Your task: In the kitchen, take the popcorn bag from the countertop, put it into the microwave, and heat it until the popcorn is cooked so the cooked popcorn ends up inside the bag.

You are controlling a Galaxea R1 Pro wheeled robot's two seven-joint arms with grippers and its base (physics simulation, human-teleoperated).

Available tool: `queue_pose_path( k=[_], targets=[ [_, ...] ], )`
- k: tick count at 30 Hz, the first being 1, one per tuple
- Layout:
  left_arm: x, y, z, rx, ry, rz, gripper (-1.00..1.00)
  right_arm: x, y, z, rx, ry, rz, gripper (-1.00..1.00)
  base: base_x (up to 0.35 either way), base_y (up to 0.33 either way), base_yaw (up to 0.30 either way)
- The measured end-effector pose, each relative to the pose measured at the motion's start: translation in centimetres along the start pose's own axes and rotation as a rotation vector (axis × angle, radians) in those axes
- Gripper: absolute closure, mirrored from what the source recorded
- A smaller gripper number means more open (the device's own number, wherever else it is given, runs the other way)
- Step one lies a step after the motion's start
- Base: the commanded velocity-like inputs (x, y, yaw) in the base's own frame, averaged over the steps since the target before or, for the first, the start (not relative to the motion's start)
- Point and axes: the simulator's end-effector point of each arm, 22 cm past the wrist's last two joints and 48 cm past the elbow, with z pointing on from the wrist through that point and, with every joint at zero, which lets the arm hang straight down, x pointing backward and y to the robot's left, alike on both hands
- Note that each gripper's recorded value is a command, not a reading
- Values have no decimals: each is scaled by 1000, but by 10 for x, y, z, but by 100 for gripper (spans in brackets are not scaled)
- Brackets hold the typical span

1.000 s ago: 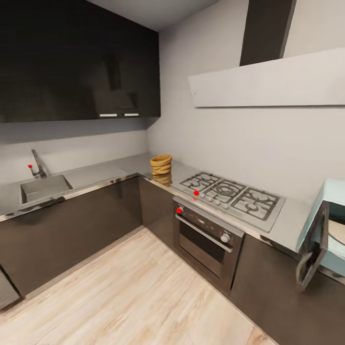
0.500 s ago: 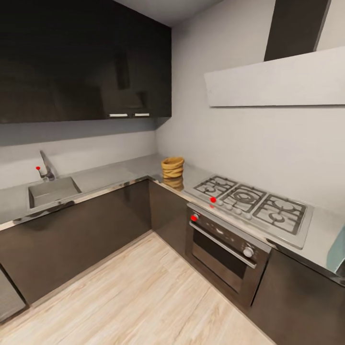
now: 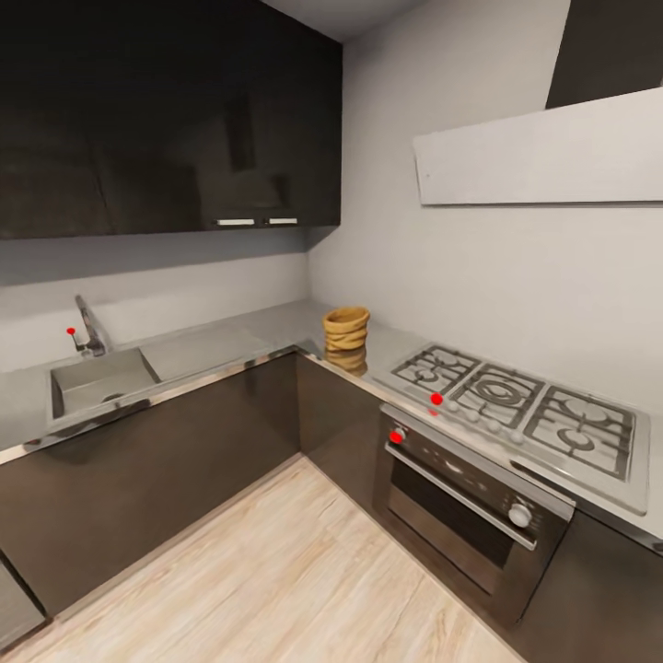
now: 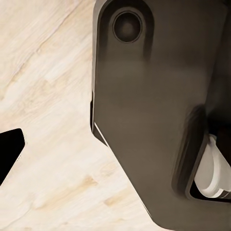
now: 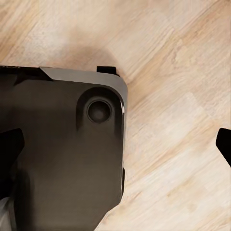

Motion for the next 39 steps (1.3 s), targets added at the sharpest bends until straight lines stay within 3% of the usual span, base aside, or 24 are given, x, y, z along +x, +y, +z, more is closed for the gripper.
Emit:
queue_pose_path(
  k=[25, 39],
  targets=[
    [0, 0, 0, 1, 1, 0, -100, 0, 0, 0, 0, -1, 0, -100, 263, 197, -6],
    [0, 0, 0, 1, 1, 0, -100, -1, 0, 0, 0, -4, 0, -100, 260, 201, -276]
  ],
)
